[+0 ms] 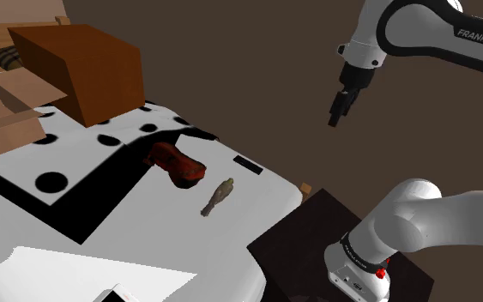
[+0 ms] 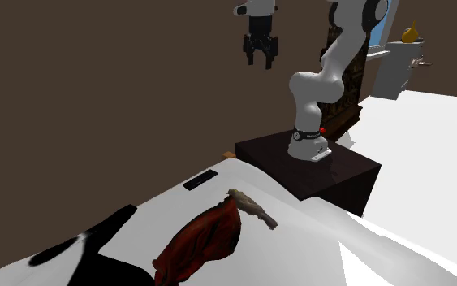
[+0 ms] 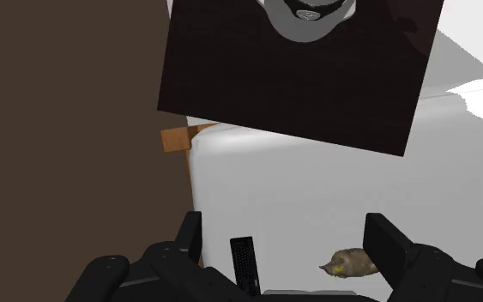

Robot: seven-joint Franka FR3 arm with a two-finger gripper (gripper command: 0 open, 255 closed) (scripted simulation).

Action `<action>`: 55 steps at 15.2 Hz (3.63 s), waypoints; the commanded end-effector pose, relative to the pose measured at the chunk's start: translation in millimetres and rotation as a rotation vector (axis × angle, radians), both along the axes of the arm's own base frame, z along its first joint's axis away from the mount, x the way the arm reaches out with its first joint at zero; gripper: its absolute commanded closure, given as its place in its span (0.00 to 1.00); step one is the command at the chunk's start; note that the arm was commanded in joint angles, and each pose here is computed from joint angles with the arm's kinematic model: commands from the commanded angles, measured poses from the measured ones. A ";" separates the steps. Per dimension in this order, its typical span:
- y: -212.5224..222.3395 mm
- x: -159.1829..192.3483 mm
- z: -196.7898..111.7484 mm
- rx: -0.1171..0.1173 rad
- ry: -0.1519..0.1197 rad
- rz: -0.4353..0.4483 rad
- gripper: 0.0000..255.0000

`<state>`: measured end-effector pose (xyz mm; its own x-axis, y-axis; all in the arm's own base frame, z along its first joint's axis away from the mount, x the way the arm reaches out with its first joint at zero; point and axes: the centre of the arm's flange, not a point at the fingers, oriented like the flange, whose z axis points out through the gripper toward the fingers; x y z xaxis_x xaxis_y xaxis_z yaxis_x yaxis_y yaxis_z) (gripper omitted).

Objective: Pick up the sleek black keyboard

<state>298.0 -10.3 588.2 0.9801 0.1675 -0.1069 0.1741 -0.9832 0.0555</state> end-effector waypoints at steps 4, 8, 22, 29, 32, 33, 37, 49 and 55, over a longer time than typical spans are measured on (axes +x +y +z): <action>-3.6 20.7 -32.9 0.013 -0.006 0.006 0.00; -7.7 48.5 -76.6 0.030 -0.015 0.013 0.00; -14.3 149.1 -228.0 0.089 -0.044 0.039 0.00; -13.3 201.1 -302.7 0.119 -0.058 0.052 0.00; -12.0 223.7 -334.5 0.131 -0.064 0.057 0.00; -11.4 231.3 -345.0 0.136 -0.066 0.059 0.00; -9.7 250.8 -377.3 0.147 -0.072 0.064 0.00; -8.6 250.7 -413.0 0.147 -0.072 0.064 1.00; -9.7 250.9 -412.1 0.147 -0.072 0.064 1.00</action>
<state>550.5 -23.7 179.4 0.9733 0.2297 -0.0003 0.2291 -0.9710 -0.0683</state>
